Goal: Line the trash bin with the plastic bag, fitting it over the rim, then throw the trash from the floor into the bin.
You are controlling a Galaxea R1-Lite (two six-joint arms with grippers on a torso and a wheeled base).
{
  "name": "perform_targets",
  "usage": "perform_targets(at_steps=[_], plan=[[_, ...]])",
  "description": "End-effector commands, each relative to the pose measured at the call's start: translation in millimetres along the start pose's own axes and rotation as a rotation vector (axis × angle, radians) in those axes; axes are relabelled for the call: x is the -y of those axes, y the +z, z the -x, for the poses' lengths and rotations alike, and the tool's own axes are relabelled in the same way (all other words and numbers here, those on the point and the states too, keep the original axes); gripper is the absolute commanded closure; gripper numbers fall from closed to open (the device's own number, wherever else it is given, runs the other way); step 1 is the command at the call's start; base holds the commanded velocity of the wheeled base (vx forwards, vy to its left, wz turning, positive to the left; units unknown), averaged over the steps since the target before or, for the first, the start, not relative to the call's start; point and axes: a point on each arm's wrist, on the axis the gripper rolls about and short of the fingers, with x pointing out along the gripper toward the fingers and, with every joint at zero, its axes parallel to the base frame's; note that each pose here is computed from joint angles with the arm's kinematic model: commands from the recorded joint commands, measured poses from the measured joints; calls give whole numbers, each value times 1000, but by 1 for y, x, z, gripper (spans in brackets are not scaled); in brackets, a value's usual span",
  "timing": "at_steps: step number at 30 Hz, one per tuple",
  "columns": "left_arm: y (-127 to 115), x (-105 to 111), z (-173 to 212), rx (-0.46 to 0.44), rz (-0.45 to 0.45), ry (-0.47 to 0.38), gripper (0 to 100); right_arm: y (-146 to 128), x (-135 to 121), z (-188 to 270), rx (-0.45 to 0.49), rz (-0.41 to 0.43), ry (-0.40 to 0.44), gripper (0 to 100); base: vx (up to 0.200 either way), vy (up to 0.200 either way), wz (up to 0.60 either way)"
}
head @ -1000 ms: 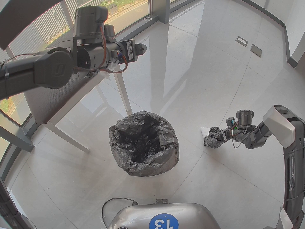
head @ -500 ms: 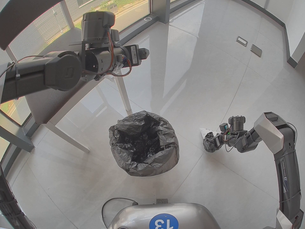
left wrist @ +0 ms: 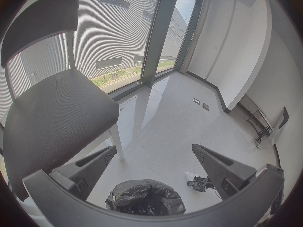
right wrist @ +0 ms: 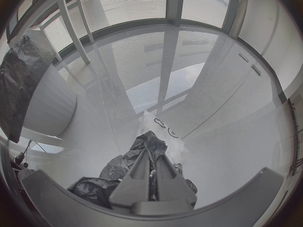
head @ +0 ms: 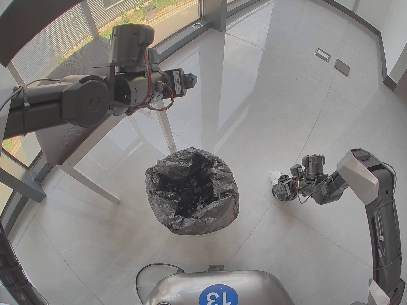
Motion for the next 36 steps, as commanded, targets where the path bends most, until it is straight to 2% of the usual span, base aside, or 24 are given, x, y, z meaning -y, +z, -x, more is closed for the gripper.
perform_targets(at_steps=[1,5,11,14,16,17,19,20,25,28,32,36], plan=[[-9,-1,5,-39,-25,5,0,25,3,30,33,7,-8,100,0,0,0],[-29,-6,3,-109,-98,19,0,61,8,80,113,24,-33,100,0,0,0],[-45,-13,7,-169,-204,52,0,113,11,165,251,52,-63,100,0,0,0],[-60,-17,14,-225,-279,63,0,127,-3,200,320,73,0,100,0,0,0],[-73,-21,18,-267,-315,63,0,134,-22,220,364,97,76,100,0,0,0],[-77,-23,20,-282,-312,60,0,136,-35,226,378,110,121,100,0,0,0],[-78,-23,21,-286,-306,55,0,137,-40,228,383,115,136,100,0,0,0],[-81,-25,21,-295,-263,46,0,140,-60,231,395,117,191,100,0,0,0],[-83,-41,22,-322,-218,55,0,149,-91,232,435,64,286,100,0,0,0],[-81,-50,28,-328,-154,19,0,151,-109,230,451,55,337,100,0,0,0],[-78,-65,31,-329,-41,20,0,148,-123,223,456,70,388,100,0,0,0],[-73,-68,34,-315,7,-18,0,149,-135,223,483,73,445,100,0,0,0]])
